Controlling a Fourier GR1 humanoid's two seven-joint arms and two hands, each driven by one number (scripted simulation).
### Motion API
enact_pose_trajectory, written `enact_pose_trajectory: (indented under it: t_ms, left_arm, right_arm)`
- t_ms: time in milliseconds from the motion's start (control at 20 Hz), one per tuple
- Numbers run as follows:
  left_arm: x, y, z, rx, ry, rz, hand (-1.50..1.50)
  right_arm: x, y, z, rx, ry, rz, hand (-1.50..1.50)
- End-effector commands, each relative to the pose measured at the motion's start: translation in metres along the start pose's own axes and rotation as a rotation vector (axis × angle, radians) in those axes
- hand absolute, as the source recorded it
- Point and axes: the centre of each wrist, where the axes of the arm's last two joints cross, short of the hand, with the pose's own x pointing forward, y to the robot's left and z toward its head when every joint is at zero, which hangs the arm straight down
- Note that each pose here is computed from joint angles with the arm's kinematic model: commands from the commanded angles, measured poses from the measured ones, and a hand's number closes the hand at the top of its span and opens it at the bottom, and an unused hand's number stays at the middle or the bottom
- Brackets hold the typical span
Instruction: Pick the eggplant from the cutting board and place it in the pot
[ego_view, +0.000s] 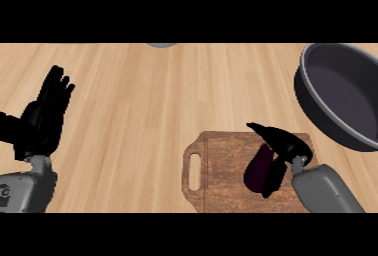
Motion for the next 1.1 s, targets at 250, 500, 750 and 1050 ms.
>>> enact_pose_trajectory:
  t_ms: [250, 500, 750, 1050]
  left_arm:
    - [0.002, 0.015, 0.015, -0.018, 0.009, 0.016, 0.0]
    - [0.017, 0.027, 0.008, 0.005, -0.001, -0.003, 0.0]
    - [0.008, -0.005, 0.001, -0.008, 0.0, -0.005, 0.0]
    - [-0.011, 0.007, 0.019, 0.009, 0.02, -0.005, 0.0]
  right_arm:
    - [0.0, 0.017, -0.013, 0.013, -0.128, 0.131, 1.5]
    - [-0.022, 0.022, -0.016, 0.032, -0.126, 0.112, 1.5]
    - [-0.013, 0.01, -0.007, -0.003, -0.153, 0.135, 1.5]
    - [0.04, 0.063, 0.046, -0.094, -0.403, 0.245, 1.5]
